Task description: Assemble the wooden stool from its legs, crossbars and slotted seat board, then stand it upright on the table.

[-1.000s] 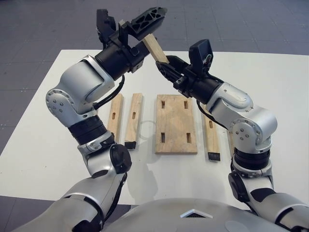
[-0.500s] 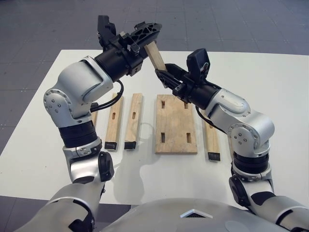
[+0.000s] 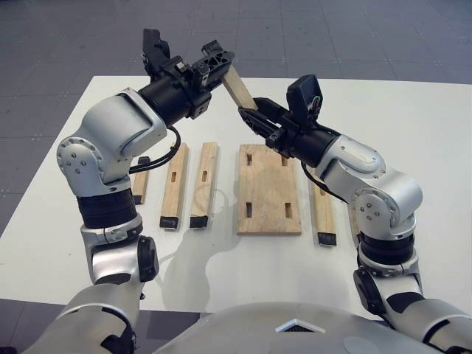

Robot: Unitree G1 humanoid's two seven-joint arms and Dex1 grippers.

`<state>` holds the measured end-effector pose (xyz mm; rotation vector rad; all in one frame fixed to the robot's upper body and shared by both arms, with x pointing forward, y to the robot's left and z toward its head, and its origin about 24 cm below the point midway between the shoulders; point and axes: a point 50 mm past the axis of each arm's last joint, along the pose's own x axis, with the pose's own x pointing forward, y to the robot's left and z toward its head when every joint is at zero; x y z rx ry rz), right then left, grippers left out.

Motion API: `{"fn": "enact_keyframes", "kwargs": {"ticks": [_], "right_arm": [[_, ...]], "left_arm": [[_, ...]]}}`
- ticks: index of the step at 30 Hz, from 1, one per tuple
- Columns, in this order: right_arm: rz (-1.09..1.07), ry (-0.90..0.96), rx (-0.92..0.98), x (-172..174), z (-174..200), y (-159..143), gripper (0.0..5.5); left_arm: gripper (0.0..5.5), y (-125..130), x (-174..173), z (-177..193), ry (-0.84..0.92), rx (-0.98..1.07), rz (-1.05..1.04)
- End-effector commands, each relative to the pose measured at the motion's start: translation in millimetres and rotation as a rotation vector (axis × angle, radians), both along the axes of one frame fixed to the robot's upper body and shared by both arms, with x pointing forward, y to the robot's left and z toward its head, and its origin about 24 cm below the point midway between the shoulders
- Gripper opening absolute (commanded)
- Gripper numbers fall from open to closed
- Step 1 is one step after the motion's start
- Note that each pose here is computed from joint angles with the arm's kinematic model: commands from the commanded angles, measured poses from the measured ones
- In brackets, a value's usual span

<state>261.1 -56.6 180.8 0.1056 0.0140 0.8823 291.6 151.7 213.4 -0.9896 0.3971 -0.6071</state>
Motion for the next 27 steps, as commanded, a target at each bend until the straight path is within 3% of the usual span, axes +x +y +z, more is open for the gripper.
{"fn": "enact_keyframes", "kwargs": {"ticks": [1, 13, 27], "right_arm": [[-0.038, 0.0, -0.022, 5.0, 2.0, -10.0, 1.29], [-0.038, -0.003, -0.036, 3.6, 4.2, -15.9, 1.29], [-0.03, -0.01, -0.083, 5.2, 2.4, -25.1, 1.29]], "left_arm": [[0.54, -4.3, -5.6, -2.1, -0.014, 0.044, -0.069], [0.45, 5.6, -3.6, -4.4, -0.02, 0.083, 0.005], [0.45, 0.5, -12.7, -1.3, -0.074, 0.09, -0.112]]}}
